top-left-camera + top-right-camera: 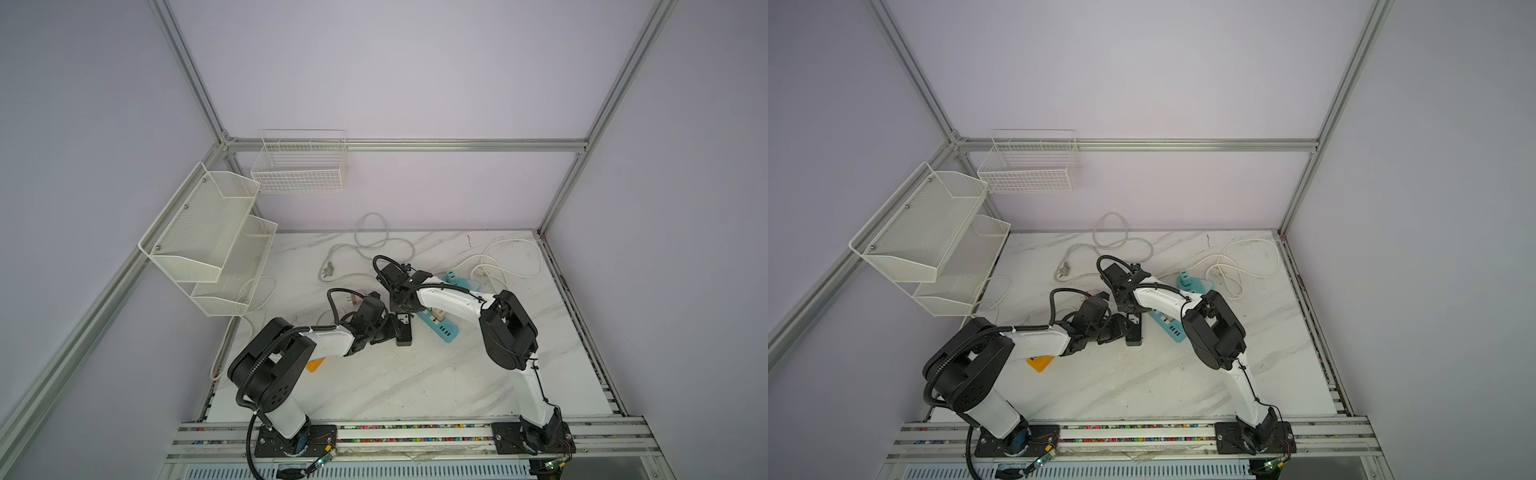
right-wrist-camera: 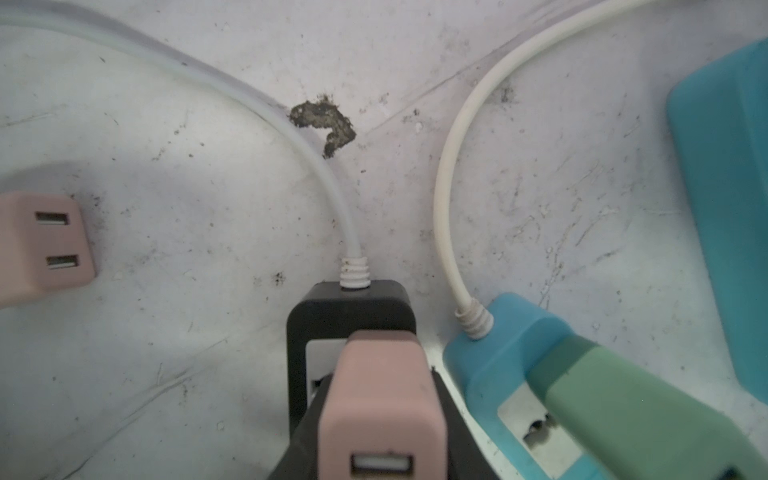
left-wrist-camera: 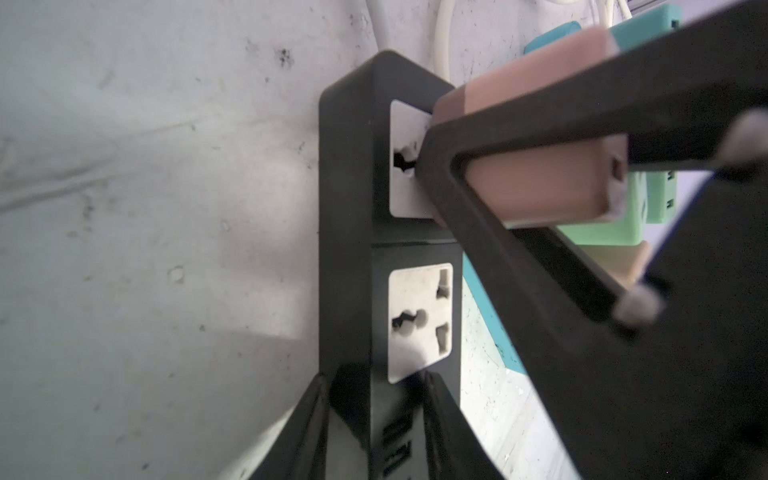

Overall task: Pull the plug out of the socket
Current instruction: 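Pull the second pink adapter out of the strip with the right gripper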

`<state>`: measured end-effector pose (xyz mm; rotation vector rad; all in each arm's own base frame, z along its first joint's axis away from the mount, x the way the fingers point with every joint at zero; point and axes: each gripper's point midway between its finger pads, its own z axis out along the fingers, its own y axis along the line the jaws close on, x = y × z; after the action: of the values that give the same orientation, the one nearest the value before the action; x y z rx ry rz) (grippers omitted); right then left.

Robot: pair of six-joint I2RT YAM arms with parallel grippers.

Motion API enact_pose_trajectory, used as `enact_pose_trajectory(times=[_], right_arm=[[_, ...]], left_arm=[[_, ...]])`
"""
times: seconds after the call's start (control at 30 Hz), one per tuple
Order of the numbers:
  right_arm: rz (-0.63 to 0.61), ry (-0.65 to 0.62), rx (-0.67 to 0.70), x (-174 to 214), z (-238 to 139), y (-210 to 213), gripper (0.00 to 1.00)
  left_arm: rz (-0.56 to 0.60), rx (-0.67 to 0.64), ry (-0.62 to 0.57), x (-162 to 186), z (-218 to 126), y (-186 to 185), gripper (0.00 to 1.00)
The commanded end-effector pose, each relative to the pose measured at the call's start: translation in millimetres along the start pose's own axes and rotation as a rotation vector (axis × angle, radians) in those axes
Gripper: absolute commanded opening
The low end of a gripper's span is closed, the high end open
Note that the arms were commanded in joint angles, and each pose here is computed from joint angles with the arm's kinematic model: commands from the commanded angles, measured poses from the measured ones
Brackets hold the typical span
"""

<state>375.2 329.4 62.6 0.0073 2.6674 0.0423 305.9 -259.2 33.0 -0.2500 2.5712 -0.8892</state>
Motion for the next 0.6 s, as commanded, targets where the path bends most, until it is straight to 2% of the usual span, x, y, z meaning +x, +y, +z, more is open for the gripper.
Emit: enact_pose_trajectory(times=[0.0, 0.3, 0.57], right_arm=[[0.037, -0.058, -0.017, -23.9, -18.2, -4.9, 0.27], [0.04, -0.112, -0.048, -43.4, -44.5, -1.7, 0.27], [0.035, -0.115, -0.067, -44.8, -56.9, -3.1, 0.27]], left_arm=[[-0.046, -0.331, 0.223, 70.1, -1.2, 91.5, 0.36], [-0.044, -0.33, 0.224, 70.0, -1.0, 91.0, 0.35], [-0.045, -0.319, 0.223, 67.8, 0.8, 87.0, 0.35]])
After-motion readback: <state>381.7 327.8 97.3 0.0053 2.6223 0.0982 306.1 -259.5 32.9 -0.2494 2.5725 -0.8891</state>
